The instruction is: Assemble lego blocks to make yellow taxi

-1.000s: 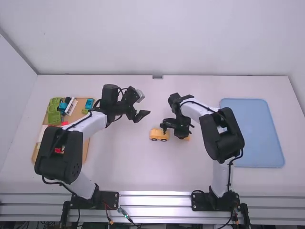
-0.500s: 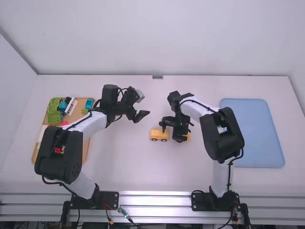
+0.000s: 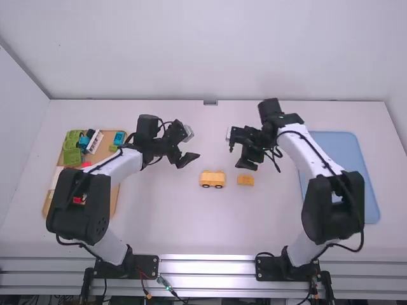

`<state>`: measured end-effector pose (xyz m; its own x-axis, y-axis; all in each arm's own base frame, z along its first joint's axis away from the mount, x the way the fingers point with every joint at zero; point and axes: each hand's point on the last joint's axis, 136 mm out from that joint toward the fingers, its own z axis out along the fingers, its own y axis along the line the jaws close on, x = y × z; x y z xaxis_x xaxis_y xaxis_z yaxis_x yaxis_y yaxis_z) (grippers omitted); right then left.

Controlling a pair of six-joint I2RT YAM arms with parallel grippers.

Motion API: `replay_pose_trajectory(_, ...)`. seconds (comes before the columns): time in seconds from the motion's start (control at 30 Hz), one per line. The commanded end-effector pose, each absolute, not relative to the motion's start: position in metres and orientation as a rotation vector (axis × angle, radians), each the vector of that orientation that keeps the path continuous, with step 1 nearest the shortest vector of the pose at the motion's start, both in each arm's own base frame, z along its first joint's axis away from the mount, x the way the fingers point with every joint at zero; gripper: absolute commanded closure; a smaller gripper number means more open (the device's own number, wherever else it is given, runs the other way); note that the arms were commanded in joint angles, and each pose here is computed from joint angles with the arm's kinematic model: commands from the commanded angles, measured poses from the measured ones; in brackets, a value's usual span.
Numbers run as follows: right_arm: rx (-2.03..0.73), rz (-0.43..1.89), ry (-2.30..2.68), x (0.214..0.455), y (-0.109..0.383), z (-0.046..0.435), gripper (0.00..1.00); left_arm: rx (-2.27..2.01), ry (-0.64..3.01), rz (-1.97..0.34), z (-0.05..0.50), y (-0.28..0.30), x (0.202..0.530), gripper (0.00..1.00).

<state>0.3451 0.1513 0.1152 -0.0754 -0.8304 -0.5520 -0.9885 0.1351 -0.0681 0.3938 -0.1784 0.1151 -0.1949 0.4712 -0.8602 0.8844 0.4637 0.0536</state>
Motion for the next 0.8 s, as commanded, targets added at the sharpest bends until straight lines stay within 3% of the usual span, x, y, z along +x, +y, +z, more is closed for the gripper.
replay_pose_trajectory(0.0,-1.682,0.671,1.807,0.322,0.156,0.112,0.01,1.275,1.679,-0.609,0.126,-0.19,0.385,0.01)
replay_pose_trajectory(0.27,-1.5,0.729,1.67,0.317,0.139,0.082,0.01,1.374,1.59,-0.653,0.124,-0.195,0.37,0.01)
replay_pose_trajectory(0.57,-1.496,0.651,1.667,0.308,0.138,0.047,0.01,1.443,1.481,-0.798,0.106,-0.209,0.353,0.01)
replay_pose_trajectory(0.77,-1.435,0.716,1.642,0.306,0.129,0.04,0.01,1.454,1.423,-0.864,0.086,-0.215,0.352,0.01)
